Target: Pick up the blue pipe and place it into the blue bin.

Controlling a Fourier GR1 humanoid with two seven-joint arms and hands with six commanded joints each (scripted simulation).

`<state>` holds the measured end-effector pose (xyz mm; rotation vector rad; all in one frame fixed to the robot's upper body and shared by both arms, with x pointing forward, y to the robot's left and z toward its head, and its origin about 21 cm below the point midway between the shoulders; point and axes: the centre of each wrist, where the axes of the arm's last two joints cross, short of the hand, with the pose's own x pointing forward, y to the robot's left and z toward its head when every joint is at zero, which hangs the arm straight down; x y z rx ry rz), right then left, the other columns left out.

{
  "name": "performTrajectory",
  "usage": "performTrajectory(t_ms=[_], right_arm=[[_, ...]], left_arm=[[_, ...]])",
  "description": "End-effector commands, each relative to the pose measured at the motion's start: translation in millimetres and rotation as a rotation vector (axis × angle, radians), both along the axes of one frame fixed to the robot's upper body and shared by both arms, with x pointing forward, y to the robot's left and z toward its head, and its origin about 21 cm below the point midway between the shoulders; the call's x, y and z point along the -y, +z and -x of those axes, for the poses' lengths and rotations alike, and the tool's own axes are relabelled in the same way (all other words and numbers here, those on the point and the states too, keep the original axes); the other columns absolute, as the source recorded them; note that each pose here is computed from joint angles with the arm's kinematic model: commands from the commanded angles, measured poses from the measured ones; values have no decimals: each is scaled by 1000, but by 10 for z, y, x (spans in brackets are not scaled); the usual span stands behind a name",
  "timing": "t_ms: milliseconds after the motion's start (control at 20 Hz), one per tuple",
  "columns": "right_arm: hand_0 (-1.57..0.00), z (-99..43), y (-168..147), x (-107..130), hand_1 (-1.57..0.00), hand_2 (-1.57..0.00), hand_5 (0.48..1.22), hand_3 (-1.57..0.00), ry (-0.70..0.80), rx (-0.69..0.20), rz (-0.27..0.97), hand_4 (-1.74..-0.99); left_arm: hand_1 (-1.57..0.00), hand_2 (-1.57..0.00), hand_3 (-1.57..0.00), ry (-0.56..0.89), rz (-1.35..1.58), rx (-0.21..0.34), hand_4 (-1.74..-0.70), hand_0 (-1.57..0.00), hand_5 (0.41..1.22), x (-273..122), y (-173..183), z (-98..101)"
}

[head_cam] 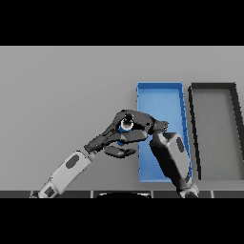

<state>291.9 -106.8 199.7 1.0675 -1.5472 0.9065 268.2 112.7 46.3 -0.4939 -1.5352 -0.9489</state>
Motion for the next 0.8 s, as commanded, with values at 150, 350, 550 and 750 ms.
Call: performTrajectory(t_ms=[150, 350, 550, 750], right_arm=[[-1571, -71, 383, 43, -1571, -1571, 1221, -1571, -25, 30, -27, -1493], [-1571, -246, 893, 131, -1571, -1571, 1221, -1571, -72, 156, -91, -1496], [-1571, -538, 1127, 358, -1571, -1571, 1221, -1571, -288, 165, -120, -1498], [-1571, -883, 1025, 674, -1571, -1571, 1221, -1571, -495, 94, -32, -1498]], left_arm=[[-1, -1, 0, 12, -8, -5, -864, -1, 503, -6, -28, 19], [0, 0, 1, -10, 4, 7, -868, 0, 485, -12, 10, 27], [1, 1, 1, 4, -14, -9, -856, 1, 484, -57, 9, 37], [1, 1, 1, 24, -34, 2, -835, 1, 474, -73, 19, 27]])
